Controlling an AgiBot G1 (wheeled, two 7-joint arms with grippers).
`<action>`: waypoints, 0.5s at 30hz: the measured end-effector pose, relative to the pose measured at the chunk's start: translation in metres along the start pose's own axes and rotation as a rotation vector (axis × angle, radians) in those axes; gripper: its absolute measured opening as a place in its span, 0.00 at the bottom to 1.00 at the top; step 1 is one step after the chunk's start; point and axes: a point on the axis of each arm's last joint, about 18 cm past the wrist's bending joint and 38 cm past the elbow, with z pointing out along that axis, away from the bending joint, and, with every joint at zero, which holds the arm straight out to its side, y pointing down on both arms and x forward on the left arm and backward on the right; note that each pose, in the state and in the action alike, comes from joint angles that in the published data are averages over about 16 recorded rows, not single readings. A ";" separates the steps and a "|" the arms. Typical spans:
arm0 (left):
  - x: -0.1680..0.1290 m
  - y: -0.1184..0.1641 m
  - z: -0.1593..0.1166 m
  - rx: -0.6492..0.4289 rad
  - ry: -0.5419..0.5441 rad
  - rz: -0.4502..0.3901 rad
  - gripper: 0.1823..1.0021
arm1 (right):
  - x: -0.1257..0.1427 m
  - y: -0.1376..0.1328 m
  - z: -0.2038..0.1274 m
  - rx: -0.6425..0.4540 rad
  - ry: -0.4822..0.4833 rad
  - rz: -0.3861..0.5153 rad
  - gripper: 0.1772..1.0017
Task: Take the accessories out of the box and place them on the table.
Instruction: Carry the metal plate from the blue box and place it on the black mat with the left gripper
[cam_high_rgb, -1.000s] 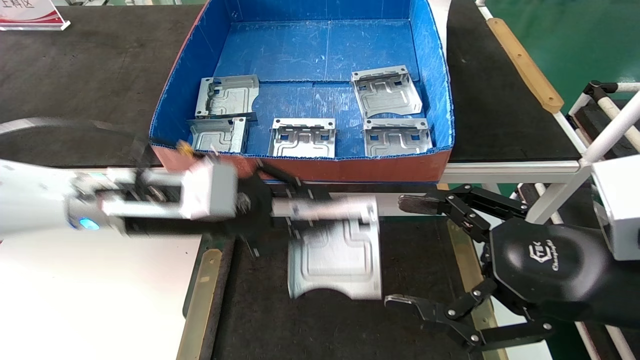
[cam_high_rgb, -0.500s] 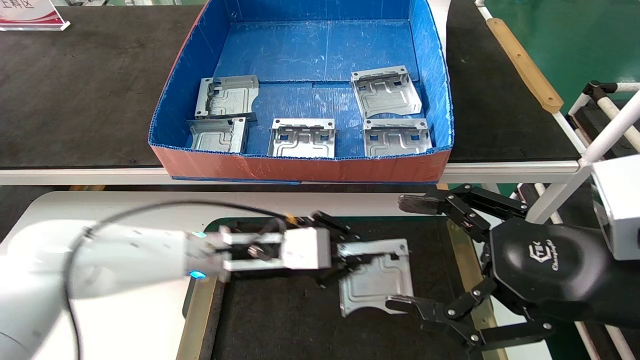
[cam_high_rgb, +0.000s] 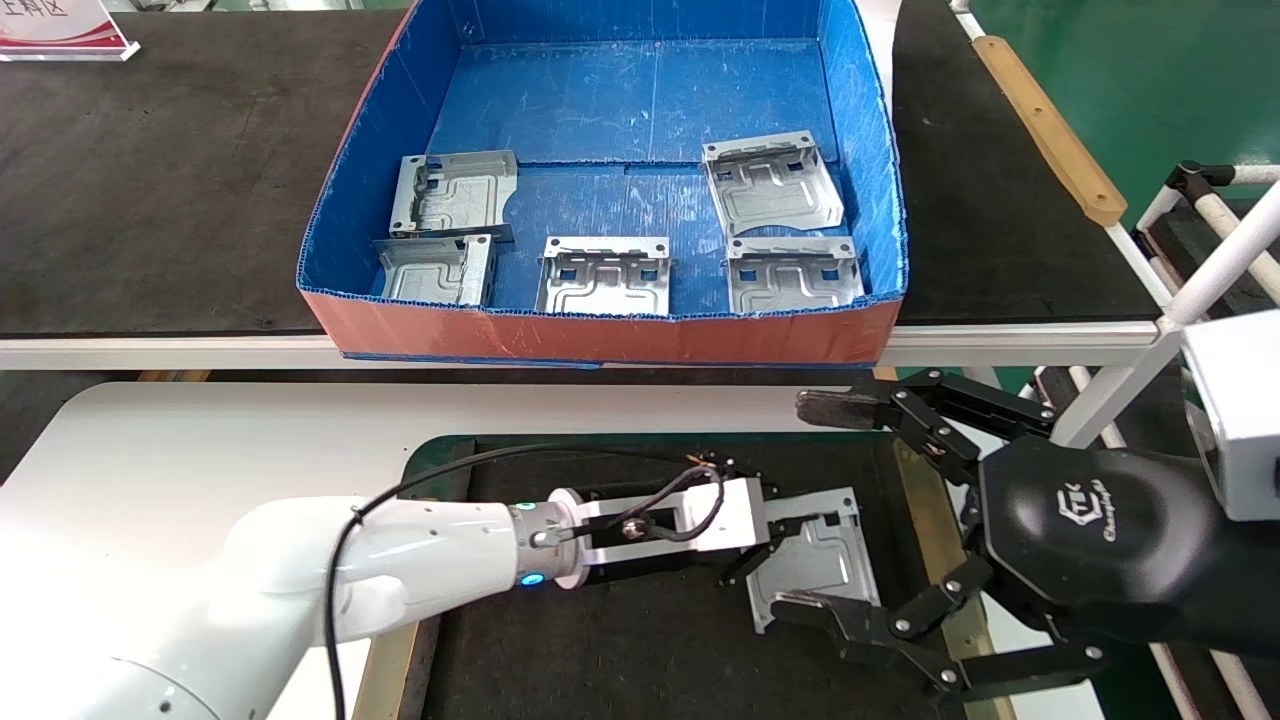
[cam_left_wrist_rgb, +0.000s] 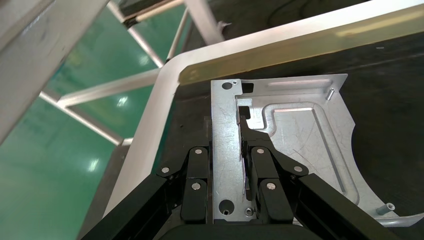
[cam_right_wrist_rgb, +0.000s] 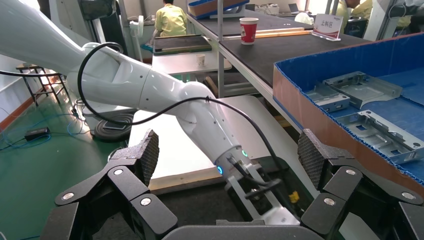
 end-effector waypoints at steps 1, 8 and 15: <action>0.000 -0.001 0.003 -0.004 -0.005 -0.004 0.11 | 0.000 0.000 0.000 0.000 0.000 0.000 1.00; 0.004 -0.007 0.017 -0.022 -0.030 -0.035 0.11 | 0.000 0.000 0.000 0.000 0.000 0.000 1.00; 0.010 -0.010 0.026 -0.037 -0.026 -0.041 0.11 | 0.000 0.000 0.000 0.000 0.000 0.000 1.00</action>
